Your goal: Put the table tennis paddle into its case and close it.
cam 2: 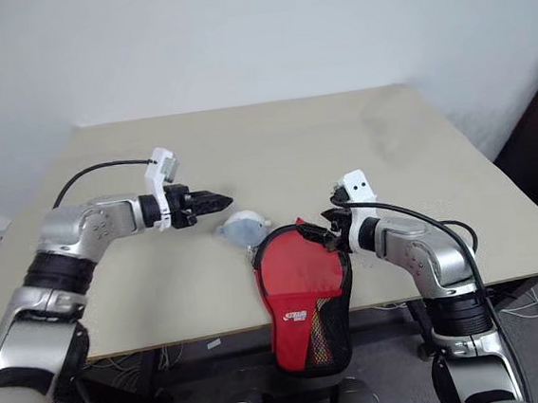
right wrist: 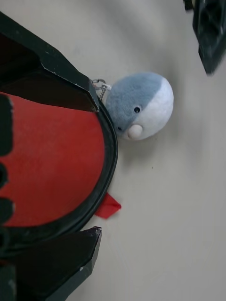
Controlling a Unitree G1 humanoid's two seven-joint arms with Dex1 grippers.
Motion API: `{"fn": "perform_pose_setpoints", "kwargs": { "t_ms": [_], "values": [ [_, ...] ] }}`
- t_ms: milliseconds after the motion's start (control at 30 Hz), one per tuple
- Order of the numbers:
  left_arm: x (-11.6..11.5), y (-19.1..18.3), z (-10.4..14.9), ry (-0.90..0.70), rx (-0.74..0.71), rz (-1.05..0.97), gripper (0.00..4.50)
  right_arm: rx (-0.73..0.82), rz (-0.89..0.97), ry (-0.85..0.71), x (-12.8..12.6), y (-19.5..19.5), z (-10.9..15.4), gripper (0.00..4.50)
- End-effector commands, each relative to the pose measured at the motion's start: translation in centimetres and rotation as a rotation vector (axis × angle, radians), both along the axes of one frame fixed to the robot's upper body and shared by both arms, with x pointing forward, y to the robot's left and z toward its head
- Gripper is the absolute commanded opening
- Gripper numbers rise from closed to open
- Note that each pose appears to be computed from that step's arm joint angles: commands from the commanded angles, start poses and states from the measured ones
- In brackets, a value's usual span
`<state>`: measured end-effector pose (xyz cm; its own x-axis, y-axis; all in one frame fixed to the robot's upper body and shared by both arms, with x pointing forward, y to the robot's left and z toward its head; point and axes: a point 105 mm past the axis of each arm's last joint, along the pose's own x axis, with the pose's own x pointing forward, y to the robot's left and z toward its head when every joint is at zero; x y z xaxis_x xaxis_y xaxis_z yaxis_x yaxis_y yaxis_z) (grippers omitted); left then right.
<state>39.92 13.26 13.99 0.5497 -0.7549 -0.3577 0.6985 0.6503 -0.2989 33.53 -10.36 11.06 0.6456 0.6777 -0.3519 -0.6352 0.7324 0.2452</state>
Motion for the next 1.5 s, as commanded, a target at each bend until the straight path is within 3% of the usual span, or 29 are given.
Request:
{"fn": "perform_pose_setpoints", "kwargs": {
  "t_ms": [33, 200, 400, 500, 567, 700, 1000, 1233, 1333, 1500],
  "values": [
    [1.2, -0.9, 1.1, -0.062, 0.018, -0.030, 2.47, 0.024, 0.045, -0.058, -0.5, 1.3, 1.3, 3.28],
    [1.3, -2.7, 0.5, -0.065, 0.021, -0.112, 2.47, 0.009, 0.100, -0.025, -1.5, 3.0, -0.3, 1.48],
    [0.7, -3.5, -0.9, -0.038, 0.049, -0.189, 2.47, -0.077, 0.144, -0.003, -2.2, 4.7, -3.1, 1.48],
    [0.5, -3.3, -2.0, -0.022, 0.087, -0.193, 2.47, -0.069, 0.142, 0.000, -2.0, 5.1, -3.6, 0.87],
    [0.6, -3.1, -2.8, 0.000, 0.113, -0.172, 2.47, -0.068, 0.123, 0.002, -1.7, 5.0, -3.9, 0.12],
    [-0.4, -2.8, -4.9, 0.050, 0.169, -0.222, 2.47, -0.076, 0.084, 0.015, -1.1, 4.7, -4.4, 0.05],
    [-2.0, -3.7, -6.7, 0.244, 0.062, -0.237, 2.47, -0.080, 0.060, 0.015, -0.5, 4.5, -4.5, 0.05],
    [-2.9, -3.3, -8.2, 0.323, 0.095, -0.236, 2.47, -0.094, 0.031, 0.022, -0.1, 4.2, -4.8, 0.05],
    [-3.2, -3.4, -8.2, 0.321, 0.092, -0.267, 1.84, -0.099, 0.022, 0.023, 0.0, 4.0, -4.9, 0.00],
    [-3.2, -3.6, -8.3, 0.330, 0.117, -0.263, 0.23, -0.098, 0.026, 0.028, -0.2, 4.2, -5.0, 0.00]
  ]
}}
